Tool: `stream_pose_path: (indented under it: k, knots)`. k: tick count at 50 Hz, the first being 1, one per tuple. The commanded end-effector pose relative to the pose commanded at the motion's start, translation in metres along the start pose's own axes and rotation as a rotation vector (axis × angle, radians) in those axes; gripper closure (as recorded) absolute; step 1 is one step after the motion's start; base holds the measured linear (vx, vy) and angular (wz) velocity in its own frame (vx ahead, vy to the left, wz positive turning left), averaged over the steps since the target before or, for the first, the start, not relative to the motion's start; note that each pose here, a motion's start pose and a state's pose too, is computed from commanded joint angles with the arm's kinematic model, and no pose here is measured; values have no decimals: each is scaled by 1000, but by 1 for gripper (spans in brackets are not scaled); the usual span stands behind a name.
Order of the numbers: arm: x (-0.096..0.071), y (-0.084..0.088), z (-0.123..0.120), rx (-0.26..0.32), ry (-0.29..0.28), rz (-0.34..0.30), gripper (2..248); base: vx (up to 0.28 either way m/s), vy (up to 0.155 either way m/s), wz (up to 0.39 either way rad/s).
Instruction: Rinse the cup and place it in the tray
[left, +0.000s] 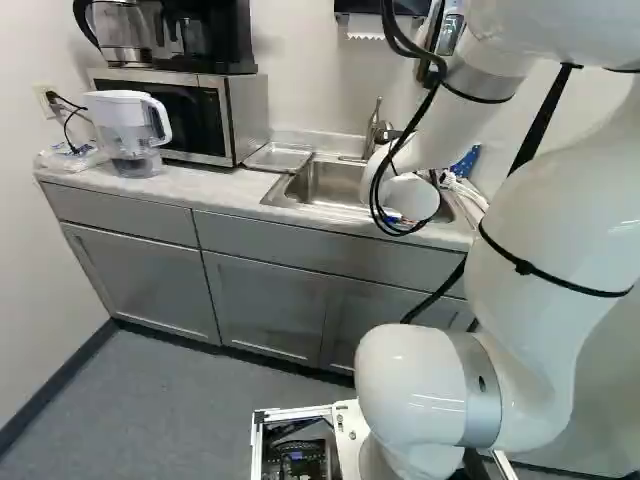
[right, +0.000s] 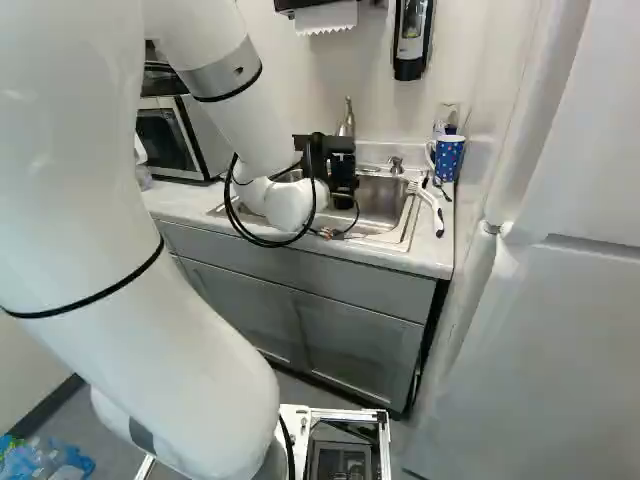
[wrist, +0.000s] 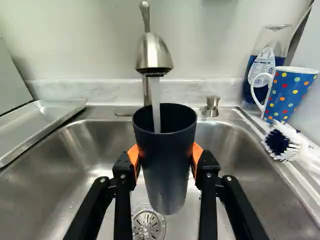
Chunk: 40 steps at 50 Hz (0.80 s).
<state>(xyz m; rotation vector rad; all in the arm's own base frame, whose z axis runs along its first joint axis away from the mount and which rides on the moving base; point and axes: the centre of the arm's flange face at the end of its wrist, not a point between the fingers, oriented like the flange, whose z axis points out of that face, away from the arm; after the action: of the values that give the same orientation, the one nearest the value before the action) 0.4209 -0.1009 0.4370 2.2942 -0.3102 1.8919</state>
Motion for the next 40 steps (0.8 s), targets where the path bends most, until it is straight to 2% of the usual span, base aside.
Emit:
stream_pose_path:
  k: [40]
  knots:
    - [0, 0, 0, 0, 0, 0, 129, 0, 0, 0]
